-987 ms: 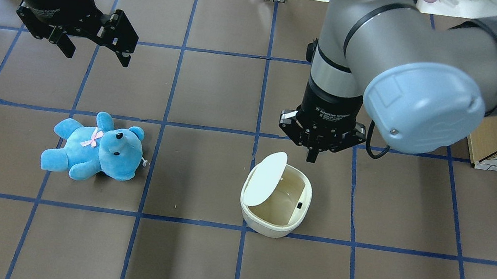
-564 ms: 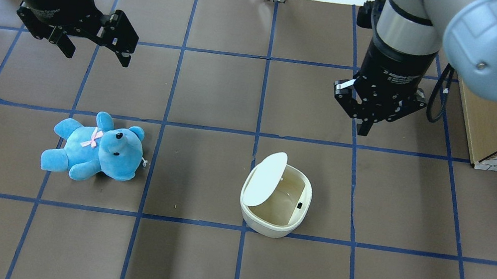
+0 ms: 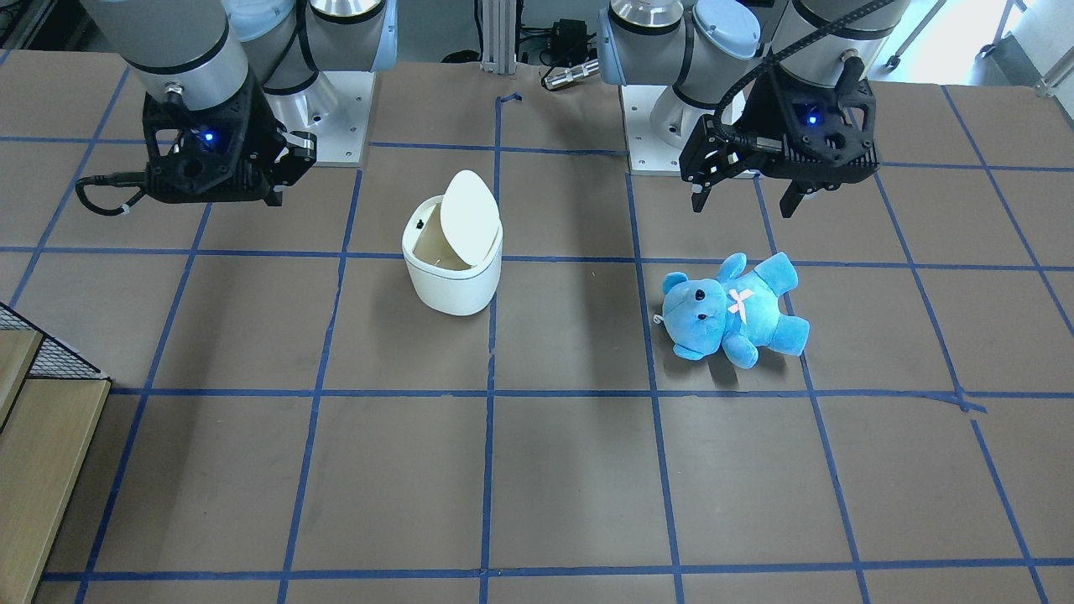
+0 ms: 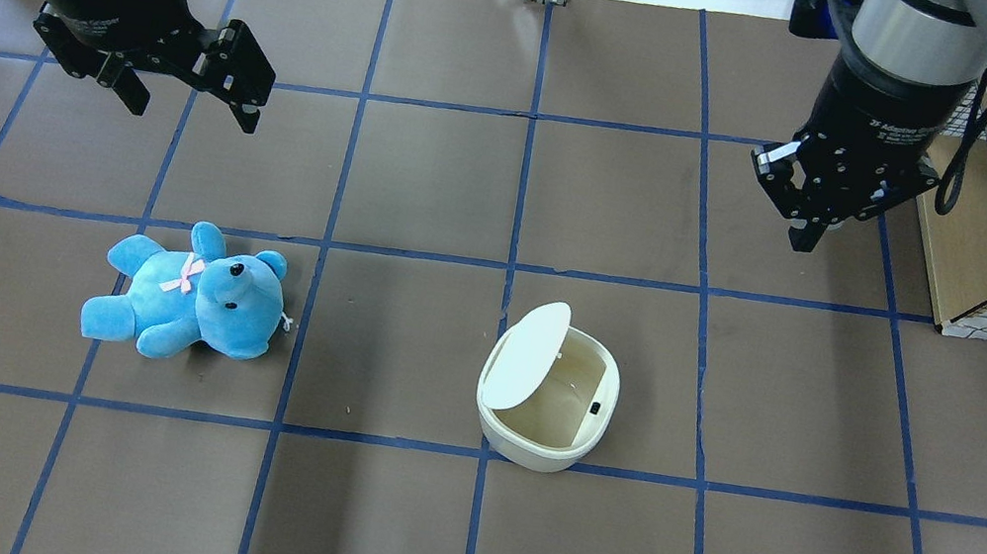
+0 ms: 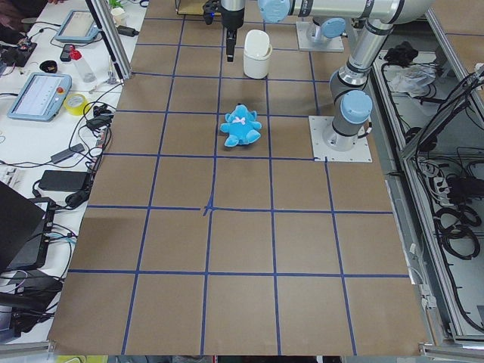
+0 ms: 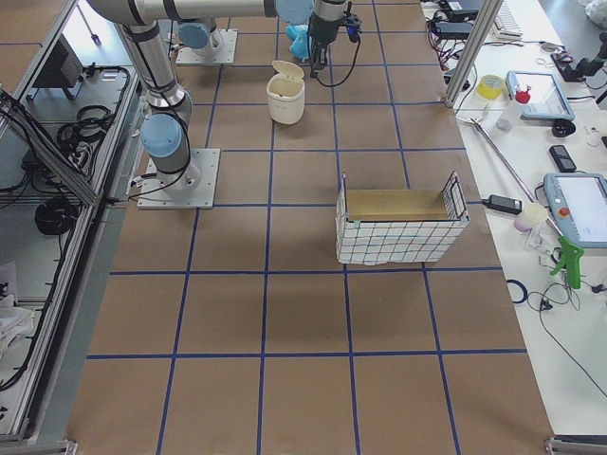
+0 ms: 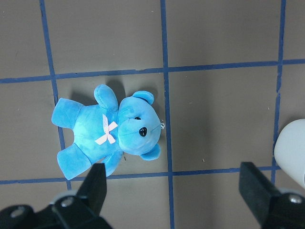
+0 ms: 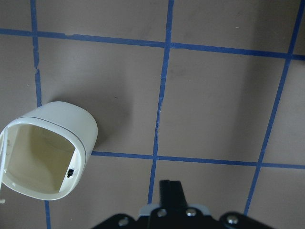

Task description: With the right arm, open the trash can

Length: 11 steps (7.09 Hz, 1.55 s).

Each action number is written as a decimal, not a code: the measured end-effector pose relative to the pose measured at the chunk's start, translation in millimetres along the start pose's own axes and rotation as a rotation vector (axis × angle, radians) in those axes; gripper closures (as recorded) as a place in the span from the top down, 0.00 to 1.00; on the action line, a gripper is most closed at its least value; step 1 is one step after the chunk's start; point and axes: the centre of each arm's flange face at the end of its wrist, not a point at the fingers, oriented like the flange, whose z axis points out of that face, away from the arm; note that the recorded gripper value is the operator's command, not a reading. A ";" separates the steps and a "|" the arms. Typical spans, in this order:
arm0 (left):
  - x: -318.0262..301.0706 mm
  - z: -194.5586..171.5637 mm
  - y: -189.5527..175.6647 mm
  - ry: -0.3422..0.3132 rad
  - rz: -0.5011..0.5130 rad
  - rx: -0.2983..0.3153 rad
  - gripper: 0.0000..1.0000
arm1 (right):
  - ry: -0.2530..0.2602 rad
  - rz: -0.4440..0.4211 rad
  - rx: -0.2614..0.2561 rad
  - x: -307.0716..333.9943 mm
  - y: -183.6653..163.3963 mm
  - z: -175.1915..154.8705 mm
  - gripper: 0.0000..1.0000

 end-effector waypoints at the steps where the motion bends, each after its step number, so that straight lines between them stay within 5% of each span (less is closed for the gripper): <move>1: 0.0 0.0 0.0 0.000 0.000 0.000 1.00 | -0.005 -0.001 0.002 4.9 -0.8 -0.7 0.33; 2: 0.0 0.0 0.0 0.000 0.000 0.000 1.00 | -0.009 0.000 0.006 6.4 -1.2 -1.8 0.74; 3: 0.0 0.0 0.0 0.000 0.000 0.000 1.00 | -0.012 0.001 0.010 6.7 -1.4 -2.9 1.00; 11: 0.0 0.0 0.0 0.000 0.000 0.000 1.00 | -0.030 0.003 0.040 7.1 -3.3 -13.2 1.00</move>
